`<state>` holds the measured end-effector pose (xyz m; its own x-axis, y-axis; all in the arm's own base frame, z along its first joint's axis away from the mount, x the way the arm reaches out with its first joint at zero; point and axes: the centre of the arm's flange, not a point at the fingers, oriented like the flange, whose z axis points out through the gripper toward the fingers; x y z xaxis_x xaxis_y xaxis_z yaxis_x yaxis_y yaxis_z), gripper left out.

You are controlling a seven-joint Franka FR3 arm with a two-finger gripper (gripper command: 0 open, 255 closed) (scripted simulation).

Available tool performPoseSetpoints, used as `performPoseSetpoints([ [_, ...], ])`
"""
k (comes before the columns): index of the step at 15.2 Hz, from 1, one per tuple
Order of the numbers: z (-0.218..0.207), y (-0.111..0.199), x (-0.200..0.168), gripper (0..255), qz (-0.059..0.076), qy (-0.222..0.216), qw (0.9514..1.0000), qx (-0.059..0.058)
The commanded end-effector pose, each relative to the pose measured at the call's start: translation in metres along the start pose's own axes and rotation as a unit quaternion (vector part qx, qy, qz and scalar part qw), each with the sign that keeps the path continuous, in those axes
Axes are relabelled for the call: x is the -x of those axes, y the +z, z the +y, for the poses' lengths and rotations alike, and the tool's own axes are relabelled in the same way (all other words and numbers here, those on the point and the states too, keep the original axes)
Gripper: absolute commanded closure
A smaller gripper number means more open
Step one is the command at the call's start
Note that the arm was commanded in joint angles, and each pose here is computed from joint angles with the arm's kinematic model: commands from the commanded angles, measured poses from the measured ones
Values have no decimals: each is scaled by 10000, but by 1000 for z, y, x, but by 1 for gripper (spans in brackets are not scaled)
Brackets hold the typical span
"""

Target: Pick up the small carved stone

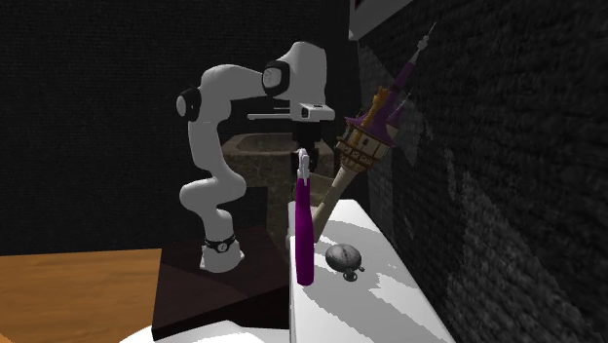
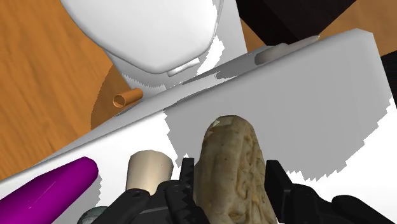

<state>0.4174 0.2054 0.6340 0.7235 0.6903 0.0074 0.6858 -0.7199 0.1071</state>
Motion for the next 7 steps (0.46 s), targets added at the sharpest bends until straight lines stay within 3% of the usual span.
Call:
performPoseSetpoints([
  [1, 1, -11, 0, 255, 1, 1, 10000, 1],
  [7, 3, -32, 0, 255, 1, 1, 10000, 1],
])
